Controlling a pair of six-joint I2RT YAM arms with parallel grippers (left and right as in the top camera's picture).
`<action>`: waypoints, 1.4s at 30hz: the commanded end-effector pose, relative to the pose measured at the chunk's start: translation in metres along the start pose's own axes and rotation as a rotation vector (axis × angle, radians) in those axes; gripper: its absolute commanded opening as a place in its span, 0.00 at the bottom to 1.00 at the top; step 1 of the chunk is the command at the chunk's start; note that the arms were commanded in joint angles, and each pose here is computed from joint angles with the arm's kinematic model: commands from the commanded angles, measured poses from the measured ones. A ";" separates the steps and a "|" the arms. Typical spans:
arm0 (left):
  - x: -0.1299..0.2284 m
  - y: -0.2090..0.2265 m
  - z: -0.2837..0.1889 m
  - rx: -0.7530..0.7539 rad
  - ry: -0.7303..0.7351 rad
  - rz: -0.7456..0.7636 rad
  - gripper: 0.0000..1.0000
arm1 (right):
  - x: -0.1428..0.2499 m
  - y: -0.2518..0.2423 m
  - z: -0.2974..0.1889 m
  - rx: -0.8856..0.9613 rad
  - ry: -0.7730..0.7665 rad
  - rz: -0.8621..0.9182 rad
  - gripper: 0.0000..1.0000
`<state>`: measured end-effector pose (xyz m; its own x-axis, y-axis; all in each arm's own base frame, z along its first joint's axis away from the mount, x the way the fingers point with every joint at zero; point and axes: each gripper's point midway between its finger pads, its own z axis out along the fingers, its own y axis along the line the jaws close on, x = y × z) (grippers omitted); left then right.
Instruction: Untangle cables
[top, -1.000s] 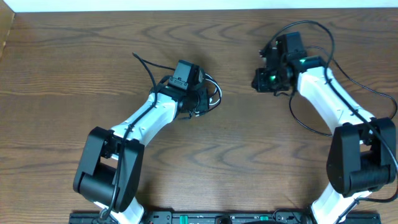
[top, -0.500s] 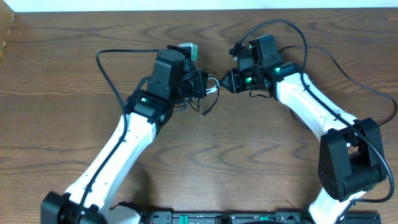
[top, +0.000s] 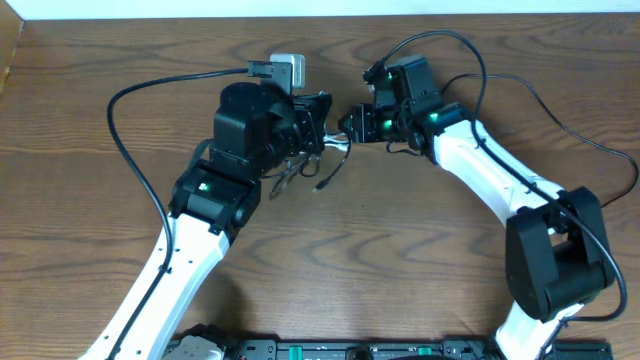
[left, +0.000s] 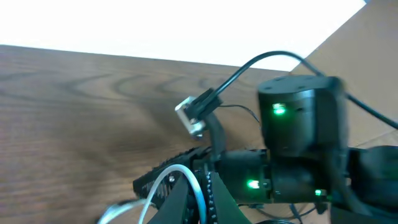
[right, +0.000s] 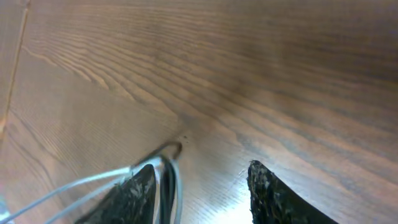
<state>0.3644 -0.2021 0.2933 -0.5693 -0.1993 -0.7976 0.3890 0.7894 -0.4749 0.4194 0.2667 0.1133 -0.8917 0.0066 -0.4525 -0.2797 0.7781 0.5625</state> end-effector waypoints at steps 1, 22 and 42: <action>-0.011 -0.003 -0.006 -0.002 -0.038 0.067 0.07 | 0.017 0.000 0.015 -0.022 0.062 0.078 0.44; -0.002 0.002 -0.003 -0.018 0.001 0.301 0.08 | 0.048 0.028 0.011 -0.169 0.227 0.216 0.42; -0.040 0.010 -0.005 -0.110 -0.159 0.323 0.07 | 0.103 -0.044 0.007 0.410 0.292 0.096 0.08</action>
<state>0.3812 -0.1886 0.3036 -0.3747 0.0054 -0.9271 0.4603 0.8691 -0.1809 0.3387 0.2572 0.0500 -0.9938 -0.0117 -0.1110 -0.0560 0.9126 0.4050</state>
